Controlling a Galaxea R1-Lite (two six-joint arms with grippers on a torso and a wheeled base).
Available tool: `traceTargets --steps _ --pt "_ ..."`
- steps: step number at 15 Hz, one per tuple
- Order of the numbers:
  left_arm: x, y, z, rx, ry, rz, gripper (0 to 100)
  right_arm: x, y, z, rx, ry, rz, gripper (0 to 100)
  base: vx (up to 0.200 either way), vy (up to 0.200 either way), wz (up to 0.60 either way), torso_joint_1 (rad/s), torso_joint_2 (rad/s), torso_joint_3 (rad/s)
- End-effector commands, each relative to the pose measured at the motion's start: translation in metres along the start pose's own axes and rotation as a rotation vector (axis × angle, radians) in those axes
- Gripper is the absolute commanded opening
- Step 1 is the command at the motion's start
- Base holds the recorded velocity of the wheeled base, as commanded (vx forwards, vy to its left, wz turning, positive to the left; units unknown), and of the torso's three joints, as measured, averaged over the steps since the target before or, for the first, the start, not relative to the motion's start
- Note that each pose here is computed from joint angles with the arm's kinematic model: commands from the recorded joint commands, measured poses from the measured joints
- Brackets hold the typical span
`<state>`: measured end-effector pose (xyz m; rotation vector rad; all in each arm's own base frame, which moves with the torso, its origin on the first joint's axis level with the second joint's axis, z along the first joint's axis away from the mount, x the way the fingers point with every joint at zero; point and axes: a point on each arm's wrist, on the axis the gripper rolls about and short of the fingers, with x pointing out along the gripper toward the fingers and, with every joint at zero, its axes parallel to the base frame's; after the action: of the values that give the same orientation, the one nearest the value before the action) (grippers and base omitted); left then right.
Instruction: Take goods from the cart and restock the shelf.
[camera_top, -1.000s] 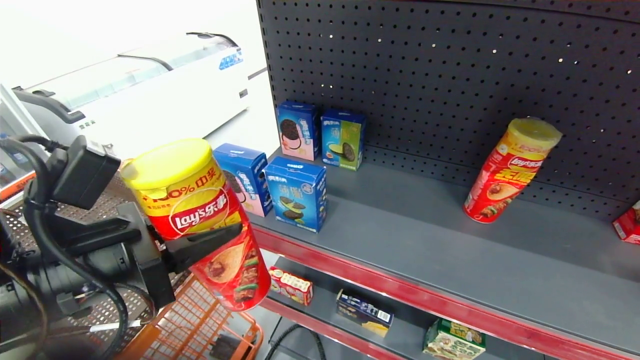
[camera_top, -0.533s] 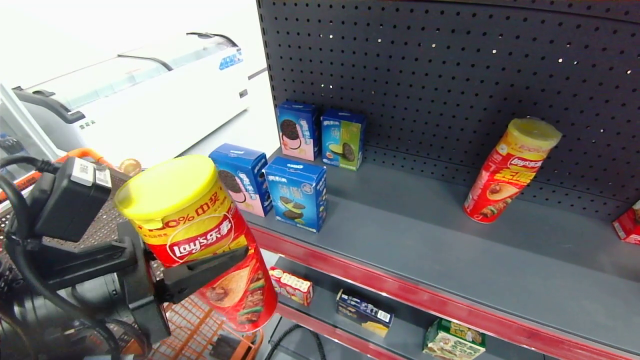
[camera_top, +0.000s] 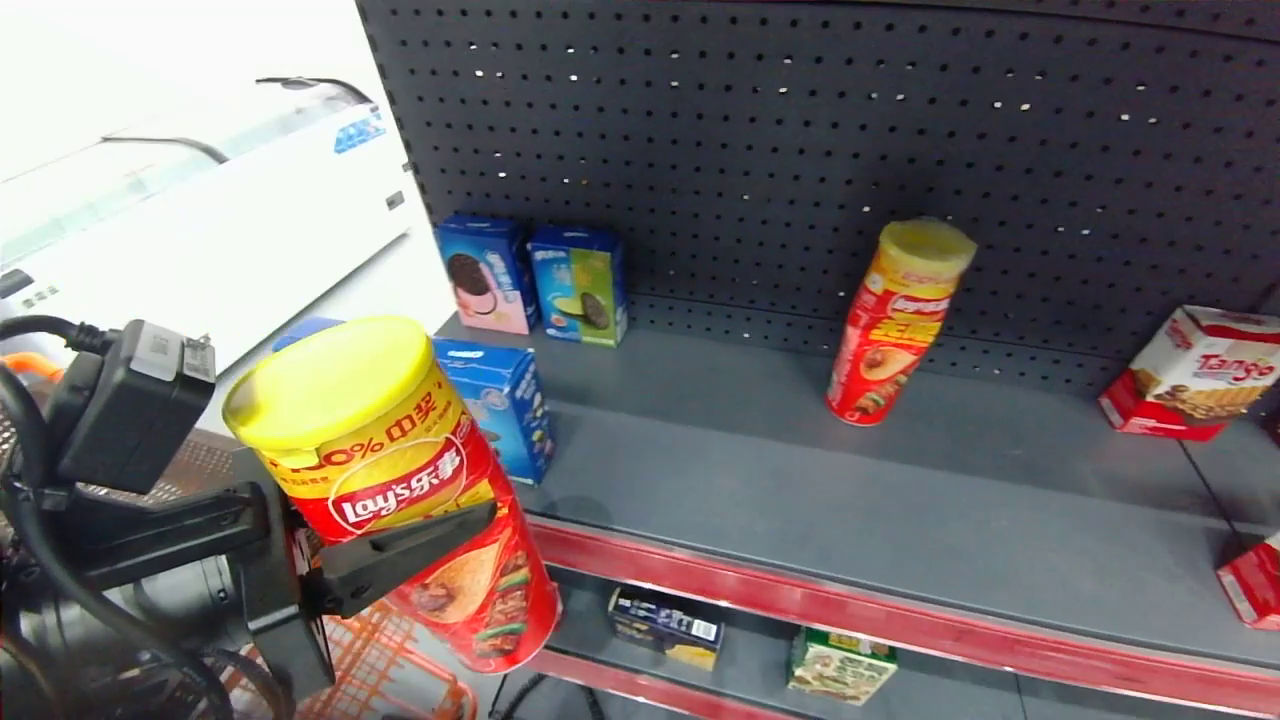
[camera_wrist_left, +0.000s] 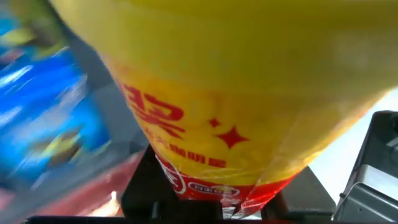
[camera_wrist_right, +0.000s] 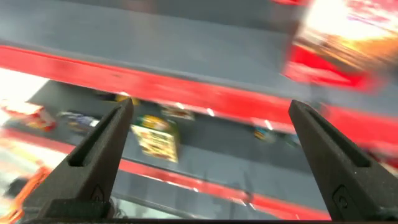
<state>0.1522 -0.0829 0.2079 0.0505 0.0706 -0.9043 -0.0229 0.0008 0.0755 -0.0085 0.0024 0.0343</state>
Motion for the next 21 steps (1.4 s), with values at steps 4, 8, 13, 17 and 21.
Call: traceTargets --steps 4,8,13,17,21 --pt "0.0006 0.0007 0.0011 0.0 -0.003 0.002 0 0.0 0.0 -0.0001 -0.002 0.001 0.001 100 0.0 0.0 -0.6 0.002 0.0 0.0" --pt "0.0 0.001 -0.0011 -0.004 0.004 0.008 0 0.0 0.0 -0.0001 0.001 0.001 -0.001 100 0.0 0.0 -0.15 0.001 0.0 0.001" --pt "-0.0002 0.0013 0.0006 -0.001 -0.003 0.01 0 0.0 0.0 -0.0001 0.001 0.001 -0.001 100 0.0 0.0 0.0 0.0 0.0 0.0" --pt "-0.002 -0.0009 -0.0004 0.002 -0.004 0.004 0 0.0 -0.0001 -0.0001 0.001 0.001 -0.004 100 0.0 0.0 0.15 0.002 0.0 0.002" --pt "-0.0026 -0.0011 0.0 0.001 -0.006 0.004 0 0.0 -0.0001 -0.0001 0.004 0.001 -0.005 100 0.0 0.0 0.0 0.0 0.0 0.0"
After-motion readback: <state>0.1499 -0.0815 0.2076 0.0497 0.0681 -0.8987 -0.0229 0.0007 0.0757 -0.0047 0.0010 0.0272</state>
